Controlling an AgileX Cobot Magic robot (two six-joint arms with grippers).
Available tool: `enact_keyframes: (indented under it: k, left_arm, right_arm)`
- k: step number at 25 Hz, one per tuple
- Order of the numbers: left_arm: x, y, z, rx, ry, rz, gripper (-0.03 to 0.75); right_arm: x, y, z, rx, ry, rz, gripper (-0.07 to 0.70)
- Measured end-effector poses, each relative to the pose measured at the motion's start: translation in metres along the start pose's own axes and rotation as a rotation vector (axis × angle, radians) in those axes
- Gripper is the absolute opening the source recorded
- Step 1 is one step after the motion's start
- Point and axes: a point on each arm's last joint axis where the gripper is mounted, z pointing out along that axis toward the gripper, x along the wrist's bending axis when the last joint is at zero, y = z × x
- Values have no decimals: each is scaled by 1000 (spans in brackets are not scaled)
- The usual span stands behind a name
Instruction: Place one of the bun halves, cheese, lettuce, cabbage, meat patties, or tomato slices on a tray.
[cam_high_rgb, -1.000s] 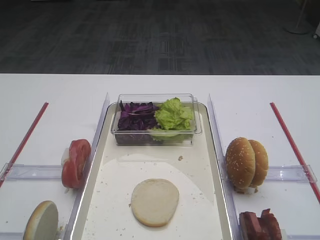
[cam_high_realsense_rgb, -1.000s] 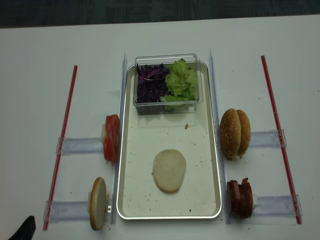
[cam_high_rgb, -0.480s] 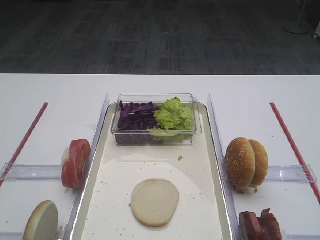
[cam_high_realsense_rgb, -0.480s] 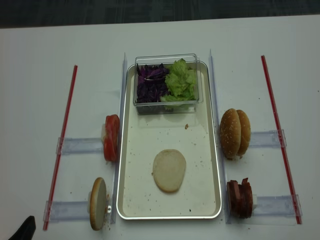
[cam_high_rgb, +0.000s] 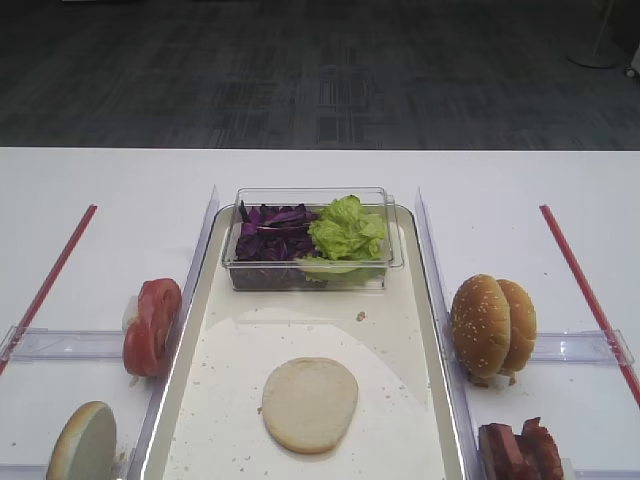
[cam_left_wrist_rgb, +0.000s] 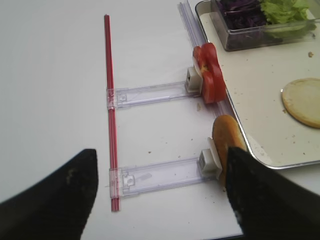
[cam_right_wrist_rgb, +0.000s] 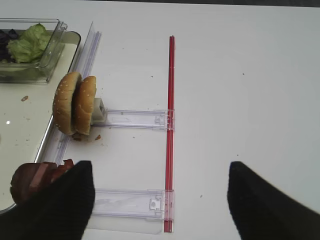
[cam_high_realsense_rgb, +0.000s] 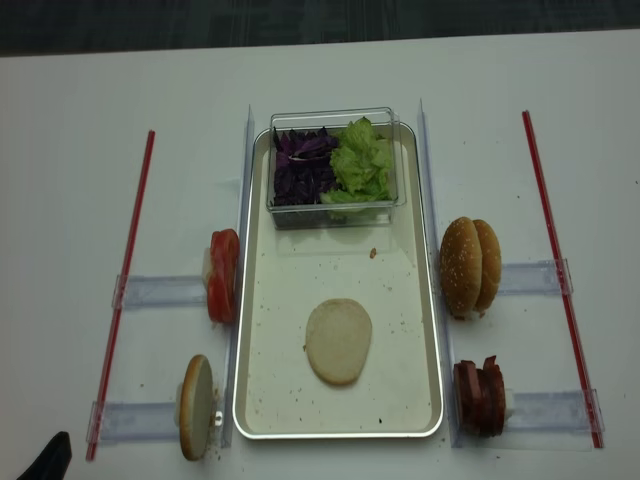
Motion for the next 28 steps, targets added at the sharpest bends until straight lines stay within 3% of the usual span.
enact_keyframes:
  k: [28]
  left_arm:
    - [0, 0, 0, 0, 0, 0, 491]
  right_arm:
    - [0, 0, 0, 0, 0, 2, 571]
